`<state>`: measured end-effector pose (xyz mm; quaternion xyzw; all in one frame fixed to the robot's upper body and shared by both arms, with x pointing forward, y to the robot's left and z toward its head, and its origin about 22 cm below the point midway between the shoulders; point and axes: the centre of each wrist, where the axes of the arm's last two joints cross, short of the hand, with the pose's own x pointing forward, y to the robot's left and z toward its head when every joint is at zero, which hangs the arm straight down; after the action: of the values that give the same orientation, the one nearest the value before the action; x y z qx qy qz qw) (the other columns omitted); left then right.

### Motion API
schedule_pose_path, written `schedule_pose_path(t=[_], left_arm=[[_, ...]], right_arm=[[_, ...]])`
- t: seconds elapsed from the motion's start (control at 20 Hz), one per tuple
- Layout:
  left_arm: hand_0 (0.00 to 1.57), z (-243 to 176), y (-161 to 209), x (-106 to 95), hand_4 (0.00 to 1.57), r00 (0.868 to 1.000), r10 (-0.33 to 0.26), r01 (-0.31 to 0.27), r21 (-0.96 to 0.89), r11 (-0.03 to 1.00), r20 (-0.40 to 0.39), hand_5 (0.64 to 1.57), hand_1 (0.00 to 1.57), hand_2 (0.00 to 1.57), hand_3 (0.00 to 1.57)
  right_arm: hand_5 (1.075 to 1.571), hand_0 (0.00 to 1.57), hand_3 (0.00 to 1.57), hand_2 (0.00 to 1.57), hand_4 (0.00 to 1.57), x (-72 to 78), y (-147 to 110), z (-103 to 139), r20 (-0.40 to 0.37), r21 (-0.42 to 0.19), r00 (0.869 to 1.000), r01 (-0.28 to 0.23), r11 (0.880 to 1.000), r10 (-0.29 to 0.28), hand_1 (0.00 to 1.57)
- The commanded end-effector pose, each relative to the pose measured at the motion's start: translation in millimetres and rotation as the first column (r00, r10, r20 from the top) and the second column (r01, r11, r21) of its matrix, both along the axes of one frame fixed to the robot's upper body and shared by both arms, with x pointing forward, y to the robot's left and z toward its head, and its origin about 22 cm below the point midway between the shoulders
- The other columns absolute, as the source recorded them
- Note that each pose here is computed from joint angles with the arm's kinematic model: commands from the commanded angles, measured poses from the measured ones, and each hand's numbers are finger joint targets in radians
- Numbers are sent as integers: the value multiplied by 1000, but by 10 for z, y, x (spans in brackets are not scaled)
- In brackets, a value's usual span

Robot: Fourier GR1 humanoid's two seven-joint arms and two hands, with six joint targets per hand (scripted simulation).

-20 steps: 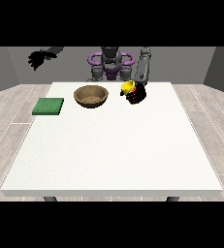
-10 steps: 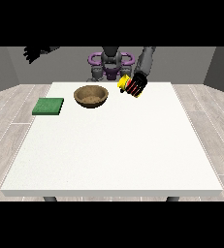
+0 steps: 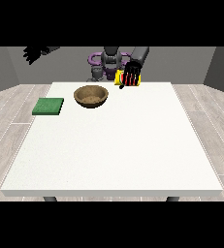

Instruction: Pick the cup and pour the ball into the bowl, then pick the bowl and place it on the pad

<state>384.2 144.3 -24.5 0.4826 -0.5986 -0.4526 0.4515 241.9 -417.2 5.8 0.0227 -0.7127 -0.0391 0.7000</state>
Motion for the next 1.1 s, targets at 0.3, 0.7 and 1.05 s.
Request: schedule_pose_path(t=[0.3, 0.7, 1.05], left_arm=[[804, 97, -814, -237, 904, 999, 42, -47, 213, 976, 26, 1570, 804, 1571, 1232], [0, 552, -1231, -241, 823, 999, -32, 37, 468, 883, -20, 1571, 0, 1085, 1421], [0, 438, -1007, -392, 754, 1000, -18, 16, 304, 953, 2, 1563, 0, 1187, 1430]], right_arm=[[1562, 0, 0, 0, 657, 112, -138, -2, -4, 11, 1000, -27, 1000, 27, 0], [1561, 0, 0, 0, 676, 206, 149, -189, -14, 49, 996, -85, 995, 86, 0], [1563, 0, 0, 0, 691, 4, -79, -186, -34, 20, 999, -18, 1000, 19, 0]])
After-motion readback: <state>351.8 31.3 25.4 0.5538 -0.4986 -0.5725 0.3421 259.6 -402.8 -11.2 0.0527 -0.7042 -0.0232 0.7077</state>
